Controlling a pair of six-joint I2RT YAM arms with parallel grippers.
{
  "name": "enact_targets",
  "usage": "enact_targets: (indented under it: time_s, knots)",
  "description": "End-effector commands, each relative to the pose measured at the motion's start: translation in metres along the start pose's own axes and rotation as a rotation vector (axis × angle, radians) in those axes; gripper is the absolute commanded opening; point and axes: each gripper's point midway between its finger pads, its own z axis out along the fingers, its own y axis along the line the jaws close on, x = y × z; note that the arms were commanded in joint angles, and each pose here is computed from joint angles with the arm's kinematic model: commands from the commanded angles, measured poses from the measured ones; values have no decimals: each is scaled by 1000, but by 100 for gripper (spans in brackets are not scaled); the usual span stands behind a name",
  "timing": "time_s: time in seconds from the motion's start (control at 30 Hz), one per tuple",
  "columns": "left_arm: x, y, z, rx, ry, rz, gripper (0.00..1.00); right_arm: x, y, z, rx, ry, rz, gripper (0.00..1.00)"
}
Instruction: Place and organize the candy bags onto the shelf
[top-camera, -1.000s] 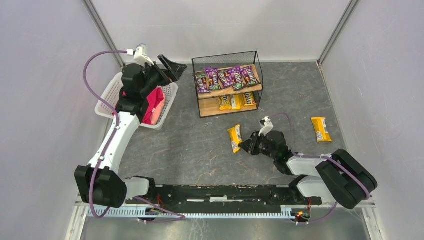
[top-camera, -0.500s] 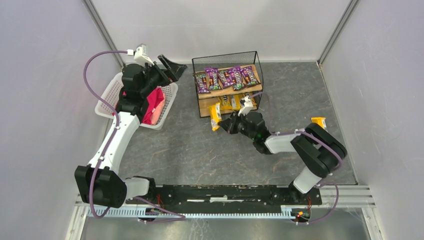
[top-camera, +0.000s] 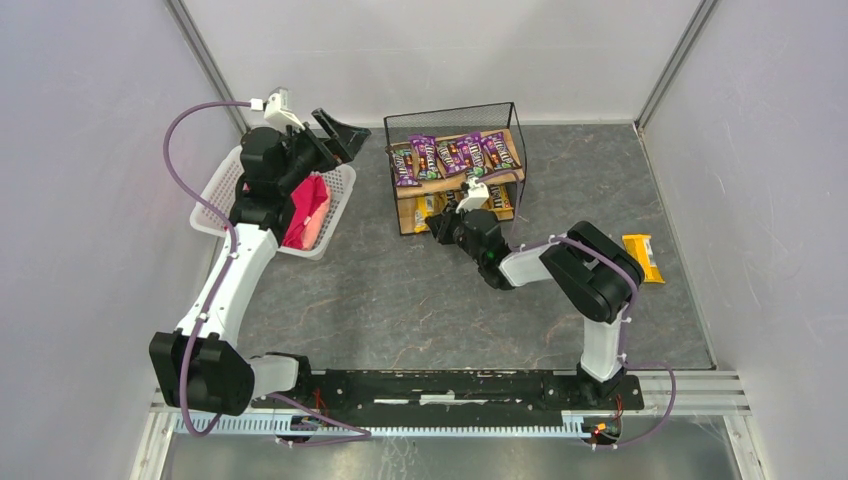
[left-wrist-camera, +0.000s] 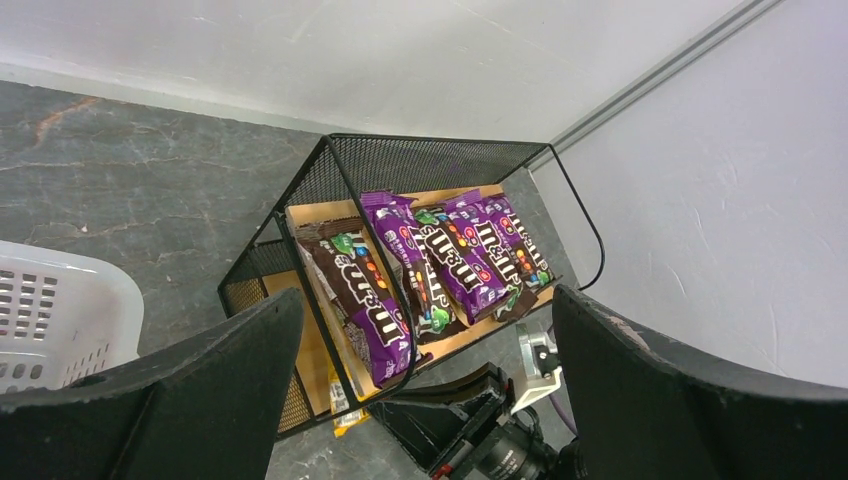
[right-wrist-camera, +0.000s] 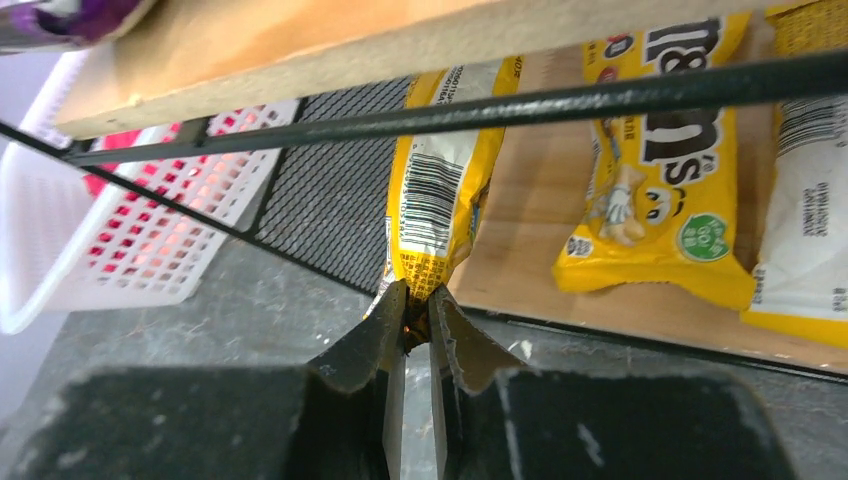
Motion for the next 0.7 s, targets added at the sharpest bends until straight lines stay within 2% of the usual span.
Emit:
enact_targets:
  time_s: [0.0, 0.17, 0.67]
  knots:
    - [-21, -17, -4, 55, -49, 11, 100, -31, 0, 17, 34, -132, -88, 18]
    - [-18, -14, 0, 53, -40, 2, 100, -27, -3, 32, 50, -100, -158, 19]
    - [-17, -13, 0, 54, -39, -2, 100, -14, -31, 38, 169, -46, -193, 20]
